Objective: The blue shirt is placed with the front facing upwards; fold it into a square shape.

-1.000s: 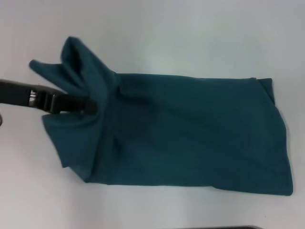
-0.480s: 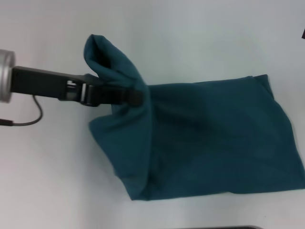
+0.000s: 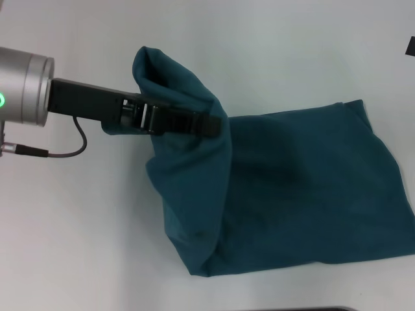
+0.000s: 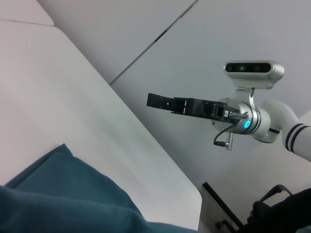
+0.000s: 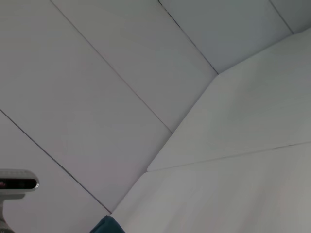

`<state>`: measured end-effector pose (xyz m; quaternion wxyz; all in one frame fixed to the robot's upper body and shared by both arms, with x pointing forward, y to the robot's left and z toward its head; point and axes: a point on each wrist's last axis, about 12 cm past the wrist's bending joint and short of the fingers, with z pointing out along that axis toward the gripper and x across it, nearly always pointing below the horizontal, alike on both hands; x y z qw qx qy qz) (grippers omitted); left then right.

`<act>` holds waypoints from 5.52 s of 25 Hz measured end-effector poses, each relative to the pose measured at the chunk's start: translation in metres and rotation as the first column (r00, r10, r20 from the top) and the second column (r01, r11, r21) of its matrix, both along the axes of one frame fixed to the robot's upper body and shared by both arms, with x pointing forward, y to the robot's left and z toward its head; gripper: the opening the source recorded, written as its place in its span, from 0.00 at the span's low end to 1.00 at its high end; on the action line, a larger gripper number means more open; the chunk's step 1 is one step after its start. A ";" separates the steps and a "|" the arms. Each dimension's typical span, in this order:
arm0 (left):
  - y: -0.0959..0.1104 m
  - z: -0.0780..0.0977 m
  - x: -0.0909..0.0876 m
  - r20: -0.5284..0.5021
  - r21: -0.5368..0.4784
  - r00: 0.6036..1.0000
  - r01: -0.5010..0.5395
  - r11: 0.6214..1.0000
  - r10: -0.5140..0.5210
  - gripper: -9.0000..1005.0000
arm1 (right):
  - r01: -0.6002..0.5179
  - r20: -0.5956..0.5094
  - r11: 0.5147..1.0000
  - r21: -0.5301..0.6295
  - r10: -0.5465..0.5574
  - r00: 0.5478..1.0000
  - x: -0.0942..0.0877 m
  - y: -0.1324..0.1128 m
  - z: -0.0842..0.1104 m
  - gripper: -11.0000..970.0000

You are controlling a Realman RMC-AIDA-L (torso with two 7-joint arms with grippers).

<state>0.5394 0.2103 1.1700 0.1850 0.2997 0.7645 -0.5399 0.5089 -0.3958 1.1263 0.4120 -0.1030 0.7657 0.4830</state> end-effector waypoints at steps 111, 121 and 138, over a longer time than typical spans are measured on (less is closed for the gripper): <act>-0.028 -0.072 0.010 0.101 -0.053 0.977 -0.184 0.981 0.189 0.93 | -0.249 -0.399 0.954 -0.168 0.165 0.902 -0.017 0.037 -0.058 0.94; -0.027 -0.071 0.011 0.108 -0.052 0.976 -0.185 0.981 0.190 0.93 | -0.256 -0.401 0.951 -0.171 0.170 0.900 -0.016 0.043 -0.061 0.94; -0.025 -0.070 0.012 0.114 -0.049 0.975 -0.184 0.982 0.189 0.93 | -0.282 -0.410 0.944 -0.173 0.192 0.892 -0.014 0.053 -0.065 0.94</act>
